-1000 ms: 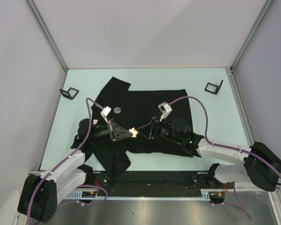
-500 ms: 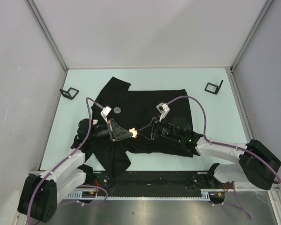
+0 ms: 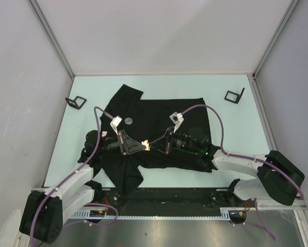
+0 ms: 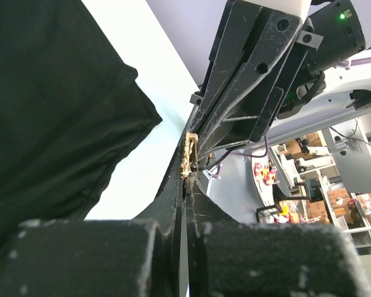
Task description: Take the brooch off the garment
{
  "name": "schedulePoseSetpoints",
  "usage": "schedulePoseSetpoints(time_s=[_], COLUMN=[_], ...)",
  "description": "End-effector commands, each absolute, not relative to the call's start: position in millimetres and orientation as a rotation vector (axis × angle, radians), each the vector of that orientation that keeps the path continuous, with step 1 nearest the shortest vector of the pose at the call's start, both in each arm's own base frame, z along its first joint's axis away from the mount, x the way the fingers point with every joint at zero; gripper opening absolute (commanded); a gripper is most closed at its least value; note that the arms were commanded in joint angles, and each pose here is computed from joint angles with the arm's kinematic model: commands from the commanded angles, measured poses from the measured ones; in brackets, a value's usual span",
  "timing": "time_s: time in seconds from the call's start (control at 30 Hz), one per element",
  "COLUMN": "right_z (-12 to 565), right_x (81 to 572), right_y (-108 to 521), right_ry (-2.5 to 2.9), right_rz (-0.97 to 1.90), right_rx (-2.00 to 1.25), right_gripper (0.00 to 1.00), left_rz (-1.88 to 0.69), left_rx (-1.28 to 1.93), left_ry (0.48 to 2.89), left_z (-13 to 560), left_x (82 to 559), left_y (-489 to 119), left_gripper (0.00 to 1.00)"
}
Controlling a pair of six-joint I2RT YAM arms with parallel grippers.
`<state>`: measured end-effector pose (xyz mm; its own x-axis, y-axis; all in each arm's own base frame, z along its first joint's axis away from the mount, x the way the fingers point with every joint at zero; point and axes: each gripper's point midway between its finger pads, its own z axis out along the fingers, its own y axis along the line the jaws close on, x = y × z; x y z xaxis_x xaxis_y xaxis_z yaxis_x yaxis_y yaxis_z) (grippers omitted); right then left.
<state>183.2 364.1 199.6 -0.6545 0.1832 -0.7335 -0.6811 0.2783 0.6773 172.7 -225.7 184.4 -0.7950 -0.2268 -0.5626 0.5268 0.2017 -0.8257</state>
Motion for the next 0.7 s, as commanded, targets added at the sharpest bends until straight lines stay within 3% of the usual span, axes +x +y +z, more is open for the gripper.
schedulePoseSetpoints(time_s=[0.0, 0.1, 0.17, 0.2, 0.3, 0.43, 0.67], right_z=[219.2, 218.9, 213.9, 209.4, 195.0, 185.9, 182.4], right_x=[180.9, 183.9, 196.2, 198.9, 223.0, 266.6, 348.4], right_y=[368.5, 367.6, 362.3, 357.4, 333.7, 280.7, 174.4], right_ry=[1.707, 1.708, 1.725, 1.761, 1.838, 1.895, 1.902], right_rz=[1.527, 1.510, 1.429, 1.389, 1.202, 0.812, 0.160], right_rx=[-0.475, -0.461, -0.416, -0.394, -0.292, -0.151, 0.068], right_gripper=[0.00, 0.00, 0.00, 0.00, 0.00, 0.00, 0.00], left_rz=[-1.664, -1.658, -1.635, -1.615, -1.529, -1.351, -1.179], left_rx=[0.363, 0.359, 0.352, 0.339, 0.318, 0.304, 0.323], left_ry=[1.803, 1.812, 1.828, 1.862, 1.904, 1.950, 2.052], left_z=[205.2, 206.6, 207.7, 206.0, 211.4, 221.0, 227.4], left_x=[170.9, 171.9, 175.1, 177.8, 186.2, 201.1, 227.8], left_y=[-228.7, -228.7, -228.3, -227.8, -224.0, -214.0, -207.2], left_gripper=[0.00, 0.04, 0.18, 0.34, 0.53, 0.59, 0.61])
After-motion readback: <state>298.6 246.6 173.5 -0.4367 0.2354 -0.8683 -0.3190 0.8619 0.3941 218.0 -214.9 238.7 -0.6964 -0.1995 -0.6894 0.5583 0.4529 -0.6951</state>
